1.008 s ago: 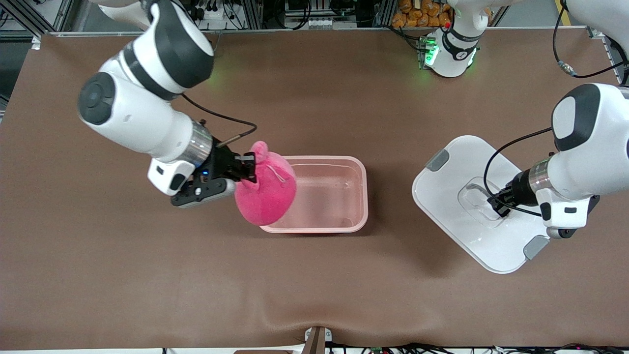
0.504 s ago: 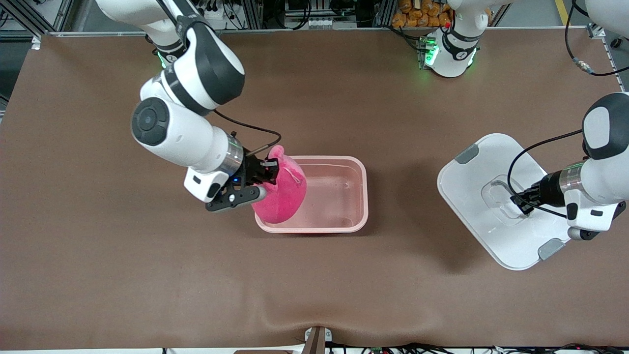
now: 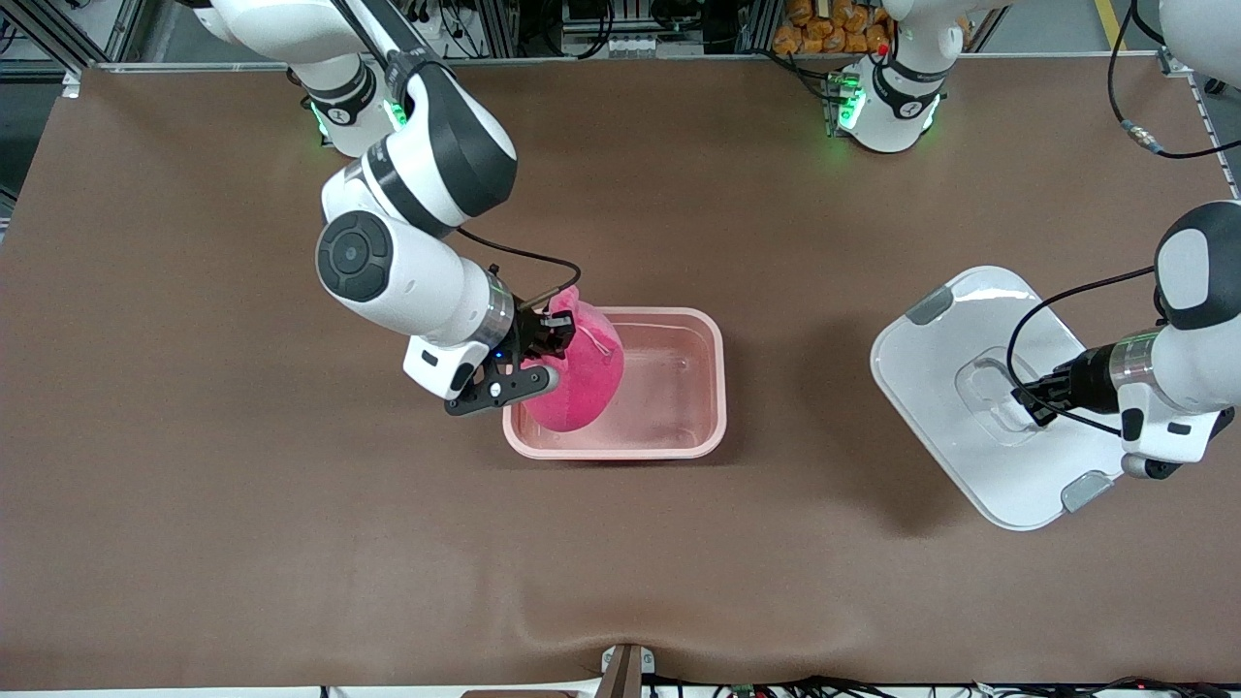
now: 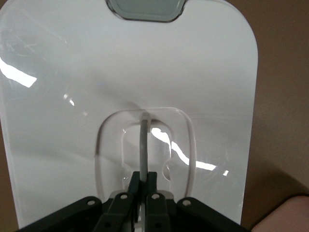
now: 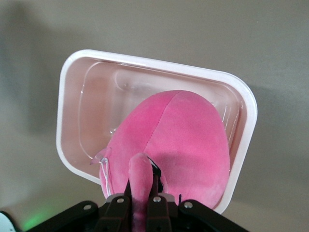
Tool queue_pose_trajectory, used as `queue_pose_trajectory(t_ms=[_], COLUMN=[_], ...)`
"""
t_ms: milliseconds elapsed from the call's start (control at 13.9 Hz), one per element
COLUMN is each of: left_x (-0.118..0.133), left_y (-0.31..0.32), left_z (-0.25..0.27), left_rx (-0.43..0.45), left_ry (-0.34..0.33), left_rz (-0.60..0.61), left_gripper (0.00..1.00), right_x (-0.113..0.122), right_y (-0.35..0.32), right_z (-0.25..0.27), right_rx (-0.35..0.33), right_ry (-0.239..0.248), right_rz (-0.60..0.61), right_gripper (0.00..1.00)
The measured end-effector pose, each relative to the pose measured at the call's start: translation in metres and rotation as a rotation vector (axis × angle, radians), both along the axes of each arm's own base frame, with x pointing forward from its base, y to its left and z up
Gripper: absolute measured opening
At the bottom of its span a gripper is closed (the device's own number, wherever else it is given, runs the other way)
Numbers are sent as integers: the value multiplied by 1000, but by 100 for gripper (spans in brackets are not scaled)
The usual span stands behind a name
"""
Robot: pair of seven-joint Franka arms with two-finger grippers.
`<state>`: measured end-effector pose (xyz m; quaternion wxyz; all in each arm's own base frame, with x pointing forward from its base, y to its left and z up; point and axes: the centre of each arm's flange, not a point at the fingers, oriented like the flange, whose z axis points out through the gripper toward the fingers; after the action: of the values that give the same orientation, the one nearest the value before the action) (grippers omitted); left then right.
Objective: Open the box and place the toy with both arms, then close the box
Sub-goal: 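Carry the pink toy into the pink box with the right gripper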
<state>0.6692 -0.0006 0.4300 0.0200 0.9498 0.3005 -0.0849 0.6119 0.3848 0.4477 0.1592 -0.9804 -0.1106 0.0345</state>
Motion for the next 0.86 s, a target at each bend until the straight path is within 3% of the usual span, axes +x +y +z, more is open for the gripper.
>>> queue_pose_trajectory(t_ms=[648, 864], left_x=[1, 1], left_y=[4, 15], left_z=[-4, -5], left_rx=[-4, -7], left_ry=[4, 3], left_rz=[-14, -13], left_gripper=[7, 7], right_x=[12, 16], right_y=[1, 0], right_z=[-55, -67], right_rx=[-46, -59], right_ry=[-1, -27], right_rz=[61, 106], right_gripper=[11, 11])
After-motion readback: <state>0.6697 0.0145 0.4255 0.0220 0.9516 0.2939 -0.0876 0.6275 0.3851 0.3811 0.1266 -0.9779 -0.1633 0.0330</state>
